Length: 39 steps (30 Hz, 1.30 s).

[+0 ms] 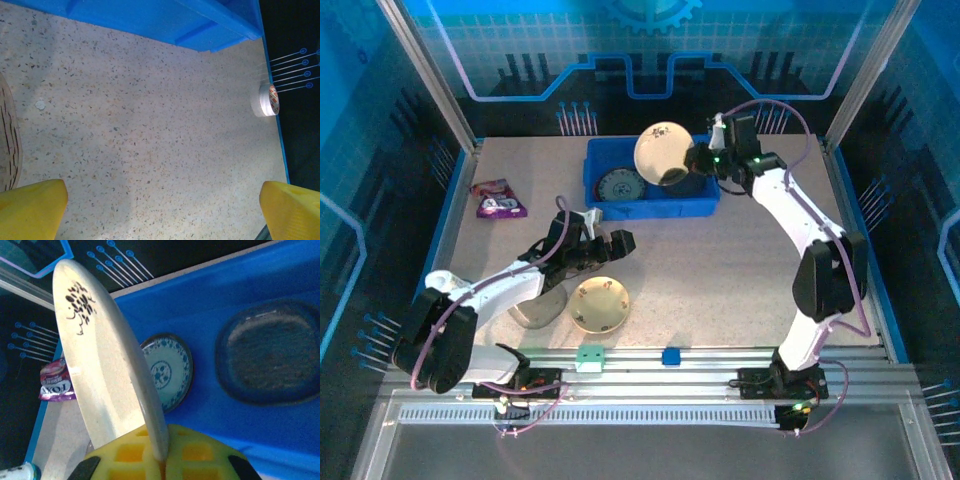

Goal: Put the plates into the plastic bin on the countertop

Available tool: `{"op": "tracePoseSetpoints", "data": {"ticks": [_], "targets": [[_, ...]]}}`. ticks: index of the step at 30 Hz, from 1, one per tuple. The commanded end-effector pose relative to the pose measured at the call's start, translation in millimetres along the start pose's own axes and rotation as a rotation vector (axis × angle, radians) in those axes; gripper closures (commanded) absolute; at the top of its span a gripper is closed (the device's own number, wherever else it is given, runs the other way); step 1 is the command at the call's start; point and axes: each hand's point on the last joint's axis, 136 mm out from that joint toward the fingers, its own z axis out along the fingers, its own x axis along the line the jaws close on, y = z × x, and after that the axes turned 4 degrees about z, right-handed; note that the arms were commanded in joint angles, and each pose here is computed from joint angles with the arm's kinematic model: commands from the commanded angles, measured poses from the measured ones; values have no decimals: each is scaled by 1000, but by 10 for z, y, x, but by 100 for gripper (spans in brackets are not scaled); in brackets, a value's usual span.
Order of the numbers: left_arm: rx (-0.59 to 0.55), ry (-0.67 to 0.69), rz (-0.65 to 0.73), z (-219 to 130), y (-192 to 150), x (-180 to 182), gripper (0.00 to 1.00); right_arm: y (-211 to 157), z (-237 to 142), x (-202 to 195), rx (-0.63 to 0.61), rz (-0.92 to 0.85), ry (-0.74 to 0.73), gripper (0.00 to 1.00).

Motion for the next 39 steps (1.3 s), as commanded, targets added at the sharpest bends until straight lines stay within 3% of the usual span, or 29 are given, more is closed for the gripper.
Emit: {"op": "tracePoseSetpoints", "data": {"ticks": [1,7,19,39], "targets": [[-25,-18,34,-73,36,-80,1,171,121,-51,-25,14,-18,100],[-32,-36,42,-138,68,-158,1,212,452,-48,13,60,26,100],[-23,-40,42,-142,84,-193,1,-138,1263,-226,164,186,92,100],[-24,23,46,-266,23,-68,0,-665,1834,-276,290,92,-62,96]]}}
